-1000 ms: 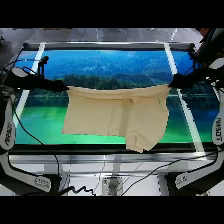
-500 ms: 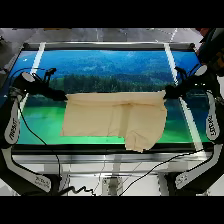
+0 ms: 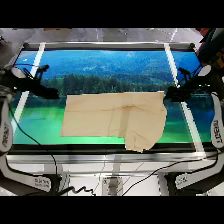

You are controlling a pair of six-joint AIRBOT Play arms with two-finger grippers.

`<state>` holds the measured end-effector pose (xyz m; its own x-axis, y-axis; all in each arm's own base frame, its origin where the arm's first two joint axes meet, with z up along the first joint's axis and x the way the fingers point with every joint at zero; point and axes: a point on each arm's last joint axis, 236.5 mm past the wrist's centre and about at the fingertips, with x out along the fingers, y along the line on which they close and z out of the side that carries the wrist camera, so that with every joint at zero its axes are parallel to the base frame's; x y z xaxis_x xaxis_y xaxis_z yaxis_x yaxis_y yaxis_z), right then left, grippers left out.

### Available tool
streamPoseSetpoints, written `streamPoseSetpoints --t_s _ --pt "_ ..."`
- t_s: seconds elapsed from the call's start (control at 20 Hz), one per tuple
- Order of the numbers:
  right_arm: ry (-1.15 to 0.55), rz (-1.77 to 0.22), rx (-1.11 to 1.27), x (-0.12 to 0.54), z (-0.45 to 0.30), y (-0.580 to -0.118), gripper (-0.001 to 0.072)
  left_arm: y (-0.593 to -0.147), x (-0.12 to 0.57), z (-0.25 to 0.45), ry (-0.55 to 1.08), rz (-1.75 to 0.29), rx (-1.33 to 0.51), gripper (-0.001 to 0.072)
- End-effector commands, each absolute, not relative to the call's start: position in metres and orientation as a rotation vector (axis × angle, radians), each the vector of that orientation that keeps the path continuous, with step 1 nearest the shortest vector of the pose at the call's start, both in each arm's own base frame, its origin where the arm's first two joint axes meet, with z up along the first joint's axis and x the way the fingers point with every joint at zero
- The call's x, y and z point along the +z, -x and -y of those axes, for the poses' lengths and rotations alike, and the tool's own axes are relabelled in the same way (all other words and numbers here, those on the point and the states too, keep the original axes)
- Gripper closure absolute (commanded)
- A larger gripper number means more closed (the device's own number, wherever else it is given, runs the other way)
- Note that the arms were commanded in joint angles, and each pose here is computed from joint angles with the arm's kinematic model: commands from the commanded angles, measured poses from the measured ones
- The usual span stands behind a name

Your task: Fold the clothes and pants, and hang the long-sleeved shirts on hangers.

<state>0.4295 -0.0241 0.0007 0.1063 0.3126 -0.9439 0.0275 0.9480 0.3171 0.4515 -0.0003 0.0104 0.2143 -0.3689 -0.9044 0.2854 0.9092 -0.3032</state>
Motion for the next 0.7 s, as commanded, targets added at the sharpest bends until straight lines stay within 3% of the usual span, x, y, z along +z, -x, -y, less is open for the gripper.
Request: streamPoseSetpoints --t_s 0.0,0.05,0.2,0.25,0.4,0.45,0.5,0.55,0.65 --pt "-0.190 -1.398 0.196 0.044 0.038 -0.403 0.0555 -0.431 0.073 -0.027 0.017 -1.196 -0.377 0.0692" --pt "-0.198 -1.373 0.206 0.055 0.038 -0.391 0.0610 -0.423 0.093 -0.043 -0.044 -1.162 -0.336 0.0692" --pt "-0.306 -1.341 0.239 0.064 0.028 -0.336 0.0623 -0.393 0.131 -0.082 -0.088 -1.123 -0.218 0.0692" --pt "-0.350 -1.336 0.286 0.059 0.014 -0.317 0.0690 -0.382 0.135 -0.092 -0.080 -1.117 -0.192 0.0693" --pt "-0.524 -1.378 0.345 0.020 -0.027 -0.265 0.0694 -0.359 0.133 -0.100 0.059 -1.081 -0.193 0.0693" --pt "-0.595 -1.417 0.334 0.004 -0.037 -0.251 0.0603 -0.352 0.127 -0.098 0.111 -1.068 -0.217 0.0692" --pt "-0.672 -1.462 0.306 -0.013 -0.046 -0.237 0.0396 -0.345 0.119 -0.096 0.181 -1.063 -0.231 0.0692" --pt "-0.748 -1.512 0.261 -0.031 -0.052 -0.224 0.0244 -0.340 0.110 -0.094 0.241 -1.068 -0.237 0.0691" --pt "-0.834 -1.587 0.201 -0.057 -0.060 -0.202 0.0244 -0.329 0.082 -0.091 0.349 -1.101 -0.244 0.0669"
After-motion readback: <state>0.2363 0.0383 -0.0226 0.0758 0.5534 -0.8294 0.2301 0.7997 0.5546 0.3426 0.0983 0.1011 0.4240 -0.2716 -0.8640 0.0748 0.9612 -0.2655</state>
